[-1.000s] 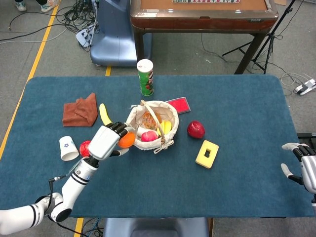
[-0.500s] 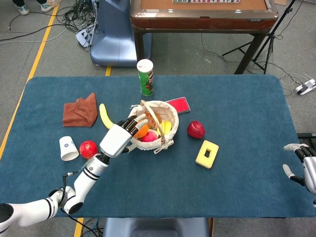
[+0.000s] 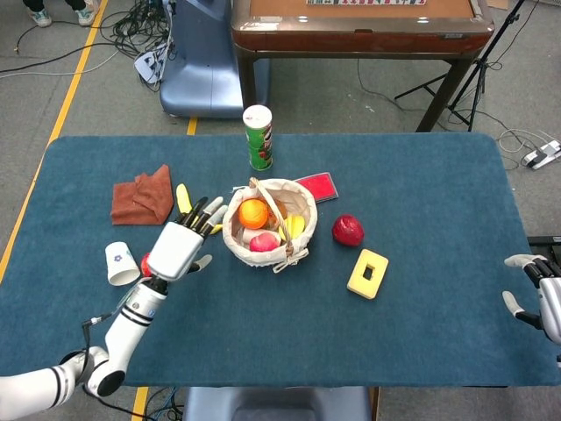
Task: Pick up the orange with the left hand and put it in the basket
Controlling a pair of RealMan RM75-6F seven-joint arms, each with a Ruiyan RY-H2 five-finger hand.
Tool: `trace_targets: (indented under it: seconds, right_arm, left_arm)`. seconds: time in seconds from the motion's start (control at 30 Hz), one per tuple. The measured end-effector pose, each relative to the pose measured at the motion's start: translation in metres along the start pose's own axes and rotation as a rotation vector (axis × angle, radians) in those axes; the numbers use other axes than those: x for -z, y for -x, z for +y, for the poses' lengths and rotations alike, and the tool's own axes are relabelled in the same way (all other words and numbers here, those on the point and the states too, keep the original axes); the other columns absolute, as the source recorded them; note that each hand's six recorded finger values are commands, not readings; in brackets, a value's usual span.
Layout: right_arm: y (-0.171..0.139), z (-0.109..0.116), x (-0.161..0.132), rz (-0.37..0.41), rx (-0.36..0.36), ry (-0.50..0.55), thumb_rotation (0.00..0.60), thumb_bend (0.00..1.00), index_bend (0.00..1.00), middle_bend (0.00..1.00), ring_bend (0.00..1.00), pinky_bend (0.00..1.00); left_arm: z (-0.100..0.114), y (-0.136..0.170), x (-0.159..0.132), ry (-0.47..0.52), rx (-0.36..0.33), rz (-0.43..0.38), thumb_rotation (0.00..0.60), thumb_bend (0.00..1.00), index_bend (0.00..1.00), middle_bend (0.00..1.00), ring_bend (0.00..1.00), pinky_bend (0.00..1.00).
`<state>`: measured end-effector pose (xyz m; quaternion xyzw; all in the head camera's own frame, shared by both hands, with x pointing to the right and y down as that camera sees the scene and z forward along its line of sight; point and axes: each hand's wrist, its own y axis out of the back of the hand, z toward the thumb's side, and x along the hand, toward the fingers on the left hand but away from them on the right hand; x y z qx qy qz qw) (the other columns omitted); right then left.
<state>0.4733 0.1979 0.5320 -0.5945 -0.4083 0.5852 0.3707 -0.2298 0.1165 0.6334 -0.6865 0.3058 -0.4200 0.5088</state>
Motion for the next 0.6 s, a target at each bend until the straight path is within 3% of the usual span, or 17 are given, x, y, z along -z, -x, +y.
trace_targets:
  seconds: [0.23,0.6]
  right_arm:
    - [0.005,-0.002,-0.004,0.014,-0.005,0.002,0.600,0.29,0.35,0.33,0.33,0.40]
    - [0.006,-0.007,-0.010,0.037,-0.030,0.007,0.600,0.29,0.35,0.33,0.33,0.40]
  left_arm:
    - [0.017,0.060,0.050,-0.004,0.089,0.194,0.600,0.19,0.10,0.00,0.06,0.36]
    - [0.033,0.146,0.089,0.005,0.078,0.428,0.600,0.19,0.12,0.00,0.07,0.35]
